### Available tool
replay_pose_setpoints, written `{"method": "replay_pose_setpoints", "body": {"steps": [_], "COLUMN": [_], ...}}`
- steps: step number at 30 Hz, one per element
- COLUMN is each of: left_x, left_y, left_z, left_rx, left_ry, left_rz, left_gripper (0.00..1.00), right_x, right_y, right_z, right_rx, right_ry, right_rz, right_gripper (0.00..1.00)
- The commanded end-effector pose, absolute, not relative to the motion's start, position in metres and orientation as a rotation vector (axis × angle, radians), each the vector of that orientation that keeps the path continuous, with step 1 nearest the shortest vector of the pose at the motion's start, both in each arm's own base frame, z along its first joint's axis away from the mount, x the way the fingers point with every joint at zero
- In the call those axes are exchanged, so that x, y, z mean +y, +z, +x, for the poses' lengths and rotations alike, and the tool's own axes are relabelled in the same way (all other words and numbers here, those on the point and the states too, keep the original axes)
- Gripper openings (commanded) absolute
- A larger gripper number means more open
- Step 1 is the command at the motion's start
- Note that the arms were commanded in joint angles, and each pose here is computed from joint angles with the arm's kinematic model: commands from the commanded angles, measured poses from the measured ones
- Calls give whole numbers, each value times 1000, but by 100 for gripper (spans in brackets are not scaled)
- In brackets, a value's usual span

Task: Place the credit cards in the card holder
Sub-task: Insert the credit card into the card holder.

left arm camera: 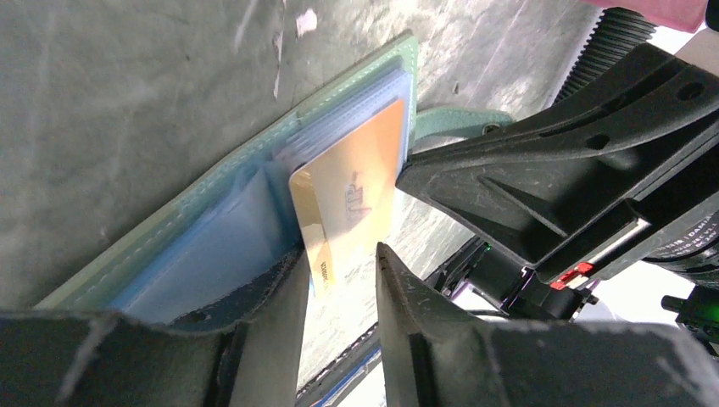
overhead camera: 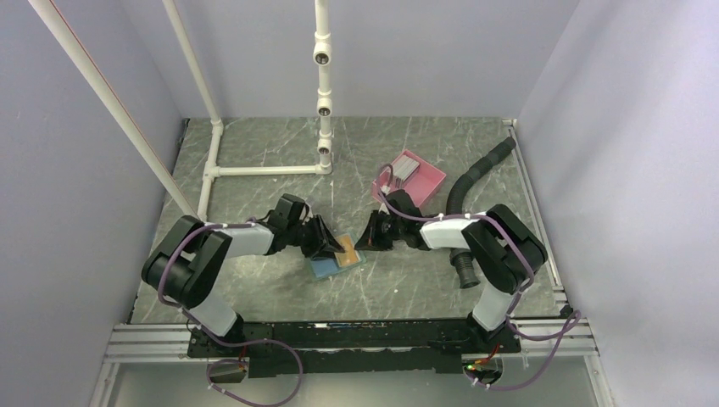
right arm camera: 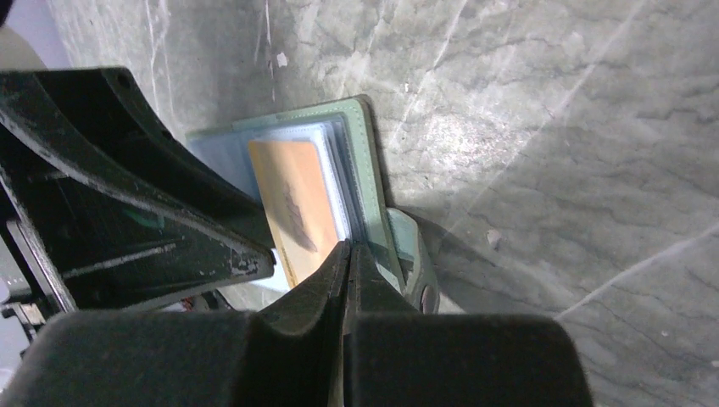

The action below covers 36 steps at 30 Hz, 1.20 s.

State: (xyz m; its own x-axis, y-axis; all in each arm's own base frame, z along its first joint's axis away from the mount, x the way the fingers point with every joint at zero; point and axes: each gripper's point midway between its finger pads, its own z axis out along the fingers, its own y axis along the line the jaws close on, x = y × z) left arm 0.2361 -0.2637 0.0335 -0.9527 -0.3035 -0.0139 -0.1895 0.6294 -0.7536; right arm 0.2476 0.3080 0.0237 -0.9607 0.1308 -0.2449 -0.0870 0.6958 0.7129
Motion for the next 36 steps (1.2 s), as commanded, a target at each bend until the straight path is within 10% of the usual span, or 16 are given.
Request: {"method": "replay_pose_setpoints", "body": {"steps": [1,12,18,28,36], "left_x": [-294,-287,-287,-315,-266], "left_y": [69,64,57,68,67], "left_z": [243,241,230,222,224], "left_rx": [2563,2593,2616,2628,2709], "left_ry": [-1386,-1316,-1351,-1392,-1087], "left_rz": [-345,-361,-339,-269,-216], "left_gripper": [39,45,49,49,63], "right_x": [320,312,303,322,283], "right_y": [18,34,45,42,54], "right_z": [220,213,207,202,218], "right_rx": [2687,2659,2600,2602,2638], "right_ry": [1182,1176,1202,1320,982], "right_rz": [83,25,-132,-121,-210], "right_gripper": [0,0,22,6,41]}}
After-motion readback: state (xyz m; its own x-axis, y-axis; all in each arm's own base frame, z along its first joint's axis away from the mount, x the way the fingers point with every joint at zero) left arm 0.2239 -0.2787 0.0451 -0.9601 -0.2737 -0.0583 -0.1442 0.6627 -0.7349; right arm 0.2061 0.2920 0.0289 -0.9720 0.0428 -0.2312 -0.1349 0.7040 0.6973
